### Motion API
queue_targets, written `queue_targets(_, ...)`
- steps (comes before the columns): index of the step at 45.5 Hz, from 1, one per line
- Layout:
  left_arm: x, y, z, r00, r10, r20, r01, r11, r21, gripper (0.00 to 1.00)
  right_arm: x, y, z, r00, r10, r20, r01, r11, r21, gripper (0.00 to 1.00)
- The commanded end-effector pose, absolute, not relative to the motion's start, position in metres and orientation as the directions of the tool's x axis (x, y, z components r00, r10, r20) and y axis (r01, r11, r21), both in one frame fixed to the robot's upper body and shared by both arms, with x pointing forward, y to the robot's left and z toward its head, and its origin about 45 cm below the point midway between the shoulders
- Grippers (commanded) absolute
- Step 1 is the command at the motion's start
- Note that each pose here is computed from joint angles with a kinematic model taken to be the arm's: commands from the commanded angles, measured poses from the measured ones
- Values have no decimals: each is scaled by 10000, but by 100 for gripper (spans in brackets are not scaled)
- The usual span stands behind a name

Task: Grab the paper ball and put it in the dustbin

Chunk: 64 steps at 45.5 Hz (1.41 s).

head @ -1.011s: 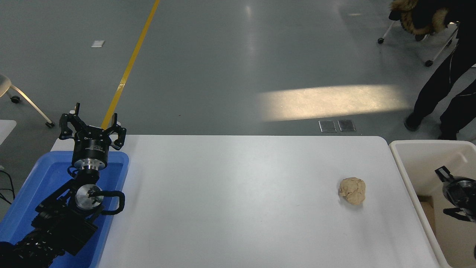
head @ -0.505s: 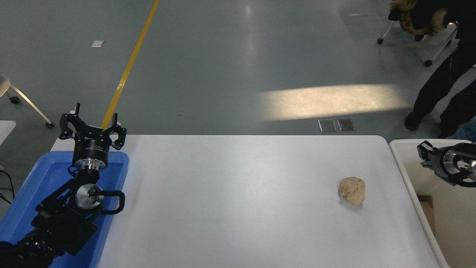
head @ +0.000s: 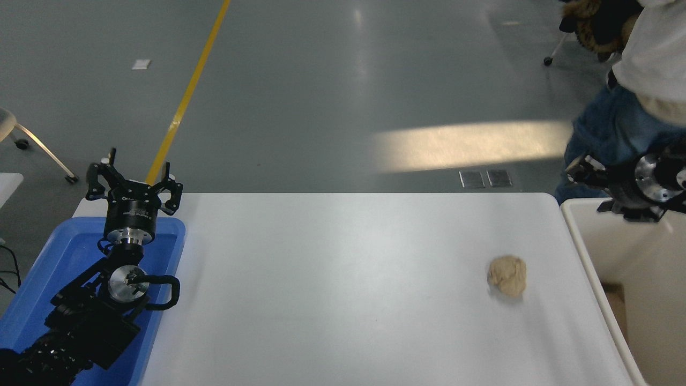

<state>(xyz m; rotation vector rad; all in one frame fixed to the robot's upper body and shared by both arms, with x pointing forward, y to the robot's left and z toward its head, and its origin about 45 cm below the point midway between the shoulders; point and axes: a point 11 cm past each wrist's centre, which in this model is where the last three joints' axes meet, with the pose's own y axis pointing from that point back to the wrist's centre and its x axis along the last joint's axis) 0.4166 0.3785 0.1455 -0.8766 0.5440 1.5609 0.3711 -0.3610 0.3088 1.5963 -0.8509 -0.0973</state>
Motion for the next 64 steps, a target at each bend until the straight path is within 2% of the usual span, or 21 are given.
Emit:
queue_targets(1, 4165, 3788, 1454, -130, 6202, -7844, -9732, -1880, -1326, 99, 3414, -2946, 3664, 8396, -4023, 3649, -4186, -512, 9067, 100)
queue_targets(19, 4160, 3792, 1449, -148, 6192, -7851, -9728, -1906, -1320, 99, 3221, -2225, 4418, 9068, -1615, 3895, -4069, -932, 9087, 100)
queue_targets(26, 4163, 3794, 1452, -148, 6196, -7848, -9726, -1911, -1325, 99, 3123, -2075, 4621, 9201, -1440, 3642, -3836, -1441, 9122, 100)
queue_targets(34, 4163, 3796, 1454, -150, 6189, -7853, -9723, -1923, -1330, 99, 3127, -2099, 4587, 9223, -1501, 3562, -3766, -1420, 9154, 100)
queue_targets(41, 4163, 3796, 1454, -150, 6189, -7853, -9723, -1923, -1330, 99, 3212, -2260, 4278, 9184, -1952, 3442, -3678, -1007, 9244, 98)
queue_targets(48, 4158, 3798, 1447, -164, 6189, -7853, -9724, -1927, -1315, 99, 3362, -2633, 3776, 8890, -2803, 3622, -3788, -55, 9254, 98)
queue_targets(57, 4160, 3794, 1450, -150, 6185, -7857, -9725, -1918, -1324, 99, 3540, -3214, 2907, 8335, -3861, 3951, -3732, 1339, 9181, 98)
queue_targets(64, 4163, 3796, 1454, -150, 6189, -7853, -9723, -1923, -1330, 99, 3614, -3475, 2377, 8105, -4233, 4048, -3605, 1841, 9144, 98)
